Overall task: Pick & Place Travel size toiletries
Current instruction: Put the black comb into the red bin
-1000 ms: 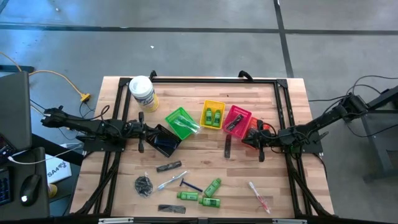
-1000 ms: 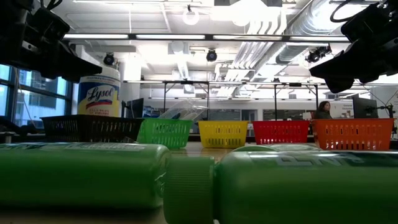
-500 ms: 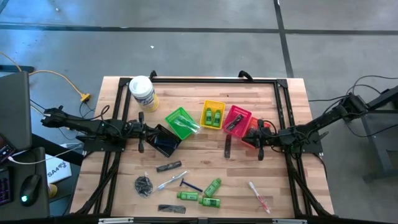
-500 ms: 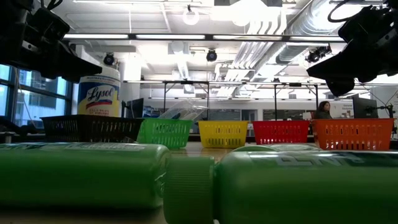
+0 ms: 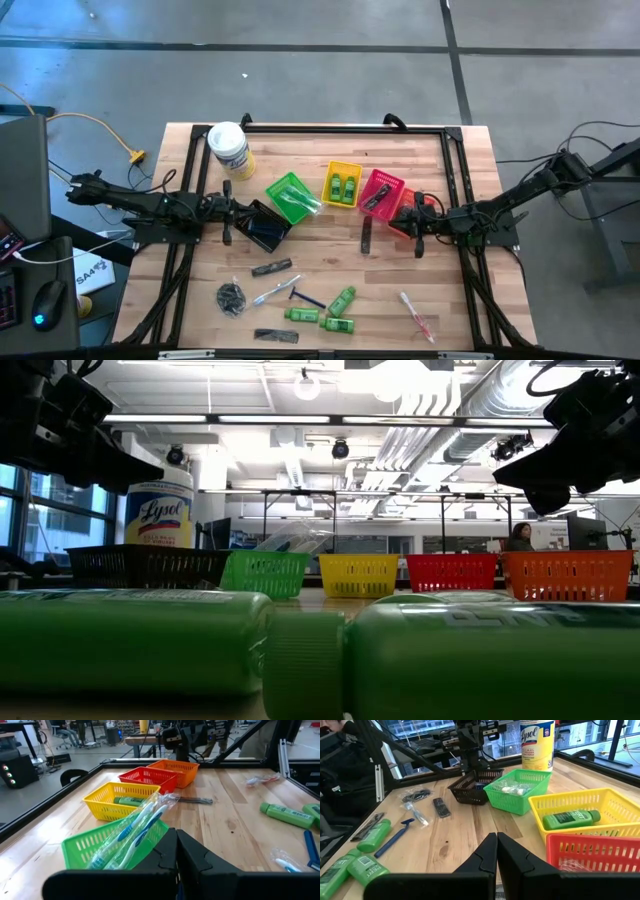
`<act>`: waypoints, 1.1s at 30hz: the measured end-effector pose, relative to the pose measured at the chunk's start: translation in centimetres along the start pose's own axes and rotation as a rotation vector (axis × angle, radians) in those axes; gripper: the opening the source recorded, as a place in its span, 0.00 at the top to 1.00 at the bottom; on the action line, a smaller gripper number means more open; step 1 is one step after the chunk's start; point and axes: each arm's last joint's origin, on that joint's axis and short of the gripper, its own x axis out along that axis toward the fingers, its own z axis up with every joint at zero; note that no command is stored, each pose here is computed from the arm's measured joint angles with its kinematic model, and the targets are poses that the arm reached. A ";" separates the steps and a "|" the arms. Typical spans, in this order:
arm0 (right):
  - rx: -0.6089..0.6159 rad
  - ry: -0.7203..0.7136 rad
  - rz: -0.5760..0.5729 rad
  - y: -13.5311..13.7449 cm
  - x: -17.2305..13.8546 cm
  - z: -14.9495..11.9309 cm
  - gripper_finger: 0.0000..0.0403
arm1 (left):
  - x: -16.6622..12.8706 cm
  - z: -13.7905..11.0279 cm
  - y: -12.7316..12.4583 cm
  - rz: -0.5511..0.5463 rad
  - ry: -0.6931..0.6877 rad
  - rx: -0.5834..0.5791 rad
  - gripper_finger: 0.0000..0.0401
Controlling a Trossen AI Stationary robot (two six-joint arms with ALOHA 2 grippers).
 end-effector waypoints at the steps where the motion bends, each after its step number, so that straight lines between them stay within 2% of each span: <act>1: 0.001 0.000 0.001 0.0 0.0 0.0 0.99 | 0.0 0.0 0.0 0.001 0.003 0.001 1.00; 27: -0.004 0.014 0.028 0.1 0.0 -0.1 0.99 | 0.0 -0.3 0.0 0.001 0.026 0.016 1.00; 33: 0.066 0.049 0.089 0.3 0.1 -0.3 0.99 | 0.0 -0.3 0.0 0.001 0.026 0.016 1.00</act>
